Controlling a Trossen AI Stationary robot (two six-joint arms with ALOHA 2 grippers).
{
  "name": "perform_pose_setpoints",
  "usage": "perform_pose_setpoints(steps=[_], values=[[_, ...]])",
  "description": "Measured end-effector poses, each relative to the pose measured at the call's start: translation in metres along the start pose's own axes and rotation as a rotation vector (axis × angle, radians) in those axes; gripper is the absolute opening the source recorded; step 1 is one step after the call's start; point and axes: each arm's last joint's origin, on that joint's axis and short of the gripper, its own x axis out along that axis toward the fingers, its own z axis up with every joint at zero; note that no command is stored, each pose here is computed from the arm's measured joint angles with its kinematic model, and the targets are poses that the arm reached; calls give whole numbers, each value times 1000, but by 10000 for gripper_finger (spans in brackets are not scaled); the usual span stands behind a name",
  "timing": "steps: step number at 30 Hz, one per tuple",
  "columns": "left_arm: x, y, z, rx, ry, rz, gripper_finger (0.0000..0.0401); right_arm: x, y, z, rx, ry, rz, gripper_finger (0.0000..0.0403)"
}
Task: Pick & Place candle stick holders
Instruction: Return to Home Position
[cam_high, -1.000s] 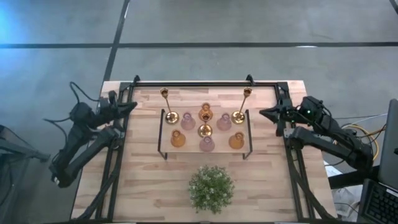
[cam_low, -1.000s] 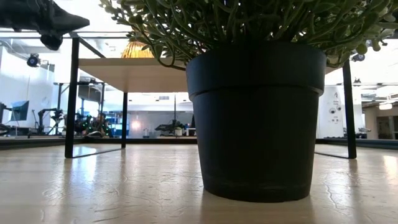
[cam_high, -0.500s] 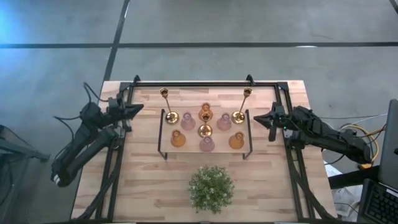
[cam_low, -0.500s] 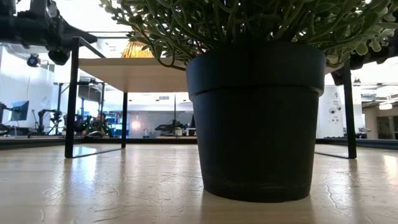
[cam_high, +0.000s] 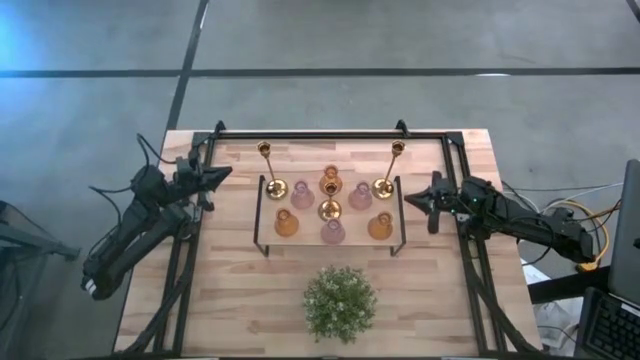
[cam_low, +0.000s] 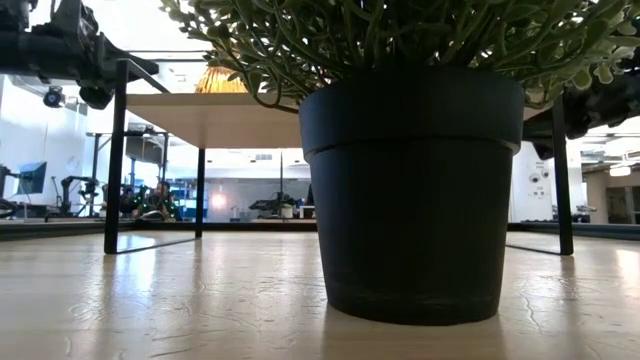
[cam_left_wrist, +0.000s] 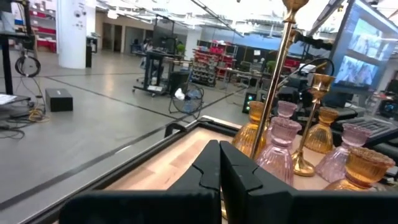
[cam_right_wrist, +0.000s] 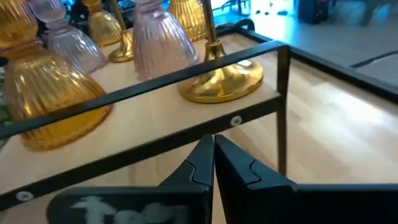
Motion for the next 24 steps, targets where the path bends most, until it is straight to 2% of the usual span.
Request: perform_pose_setpoints(steps=[2,7,12,16,24], values=[[0,0,0,5,1,2,0,0,-1,0,-18,-6,-27,8],[0,0,1,17,-7,7,2,1,-2,-3,60,13,-54,8],[0,0,0,-4,0,7,12,1,-2,-3,57,16,-56,8],[0,1,-3,-69,24,13,15,1,-2,-3,57,18,-56,8],[0,1,-3,-69,27,13,13,1,-2,-3,54,18,-56,8]])
